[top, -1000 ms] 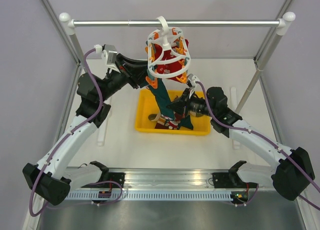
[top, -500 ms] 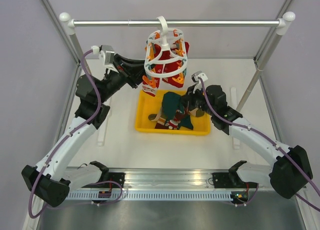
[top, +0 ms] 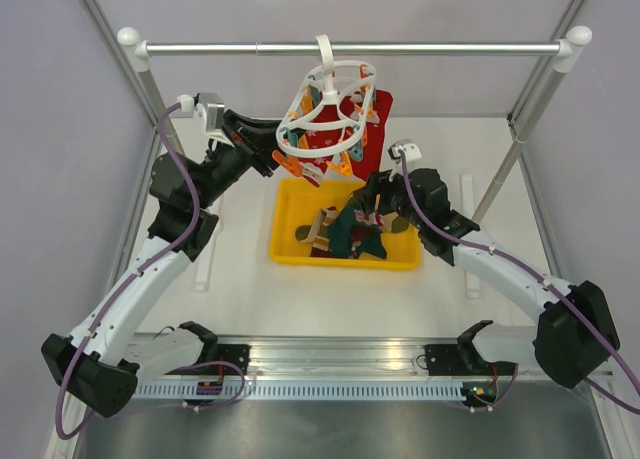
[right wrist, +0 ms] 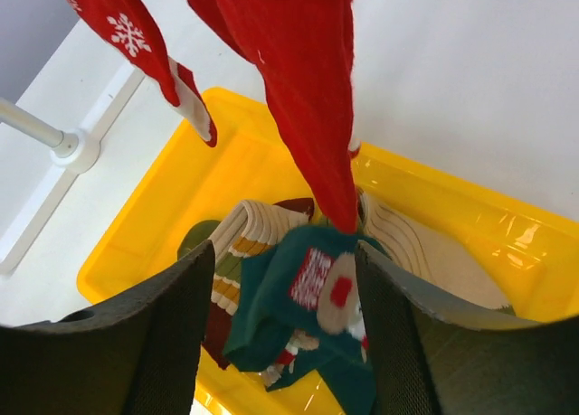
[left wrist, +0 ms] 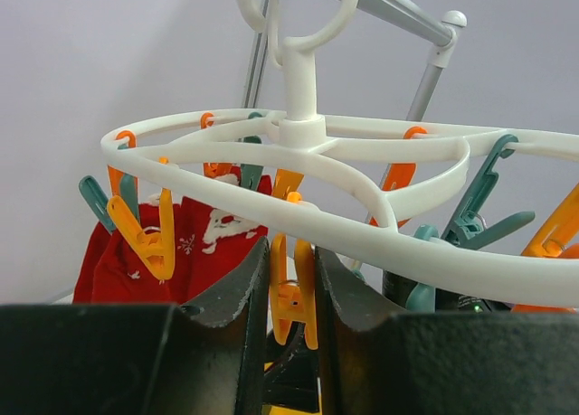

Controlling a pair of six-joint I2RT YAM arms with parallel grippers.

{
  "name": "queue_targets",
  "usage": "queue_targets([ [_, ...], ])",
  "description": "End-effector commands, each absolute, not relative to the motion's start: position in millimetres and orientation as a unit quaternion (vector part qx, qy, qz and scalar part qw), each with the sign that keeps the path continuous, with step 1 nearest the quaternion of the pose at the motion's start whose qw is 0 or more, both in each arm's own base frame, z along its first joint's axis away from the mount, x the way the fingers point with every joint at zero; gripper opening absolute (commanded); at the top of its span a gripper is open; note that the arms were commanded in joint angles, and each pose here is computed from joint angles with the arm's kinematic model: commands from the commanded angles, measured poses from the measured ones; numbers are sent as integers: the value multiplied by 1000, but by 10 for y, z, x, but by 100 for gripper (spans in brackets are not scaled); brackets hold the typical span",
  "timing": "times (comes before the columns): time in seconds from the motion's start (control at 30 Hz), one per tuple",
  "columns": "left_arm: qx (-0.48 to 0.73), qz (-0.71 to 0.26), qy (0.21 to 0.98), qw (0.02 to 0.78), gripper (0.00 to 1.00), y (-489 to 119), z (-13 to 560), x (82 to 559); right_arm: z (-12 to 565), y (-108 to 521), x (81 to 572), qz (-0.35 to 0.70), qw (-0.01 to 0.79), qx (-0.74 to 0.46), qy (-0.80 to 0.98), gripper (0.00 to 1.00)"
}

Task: Remove the socks clipped to the hanger

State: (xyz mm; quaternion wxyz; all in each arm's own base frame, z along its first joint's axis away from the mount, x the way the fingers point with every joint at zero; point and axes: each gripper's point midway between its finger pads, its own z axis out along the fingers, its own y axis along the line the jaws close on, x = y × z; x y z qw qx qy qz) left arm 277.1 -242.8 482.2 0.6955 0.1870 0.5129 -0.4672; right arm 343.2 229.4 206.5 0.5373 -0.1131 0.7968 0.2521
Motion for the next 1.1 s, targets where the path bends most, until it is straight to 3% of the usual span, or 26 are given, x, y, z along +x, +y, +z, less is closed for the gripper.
queue_targets([
  [0.0,176,-469,514,696,3,-2392,4829,2760,2260,2275,3491,257,570,-100,774,69],
  [0.27,166,-464,517,700,2,-2349,4846,2766,2407,2062,3542,223,611,-66,757,70],
  [0.67,166,-455,523,701,2,-2330,4829,2768,2594,2387,3735,290,627,-130,711,71],
  [0.9,165,-451,524,703,2,-2313,4833,2763,2674,2491,3842,310,634,-125,698,53],
  [0.97,165,-450,525,703,2,-2308,4833,2764,2693,2474,3855,309,638,-118,696,38],
  [1.0,164,-450,526,703,2,-2307,4827,2762,2733,2456,3845,310,642,-113,692,24],
  [1.07,165,-450,526,703,2,-2308,4830,2759,2715,2404,3837,304,646,-101,693,12],
])
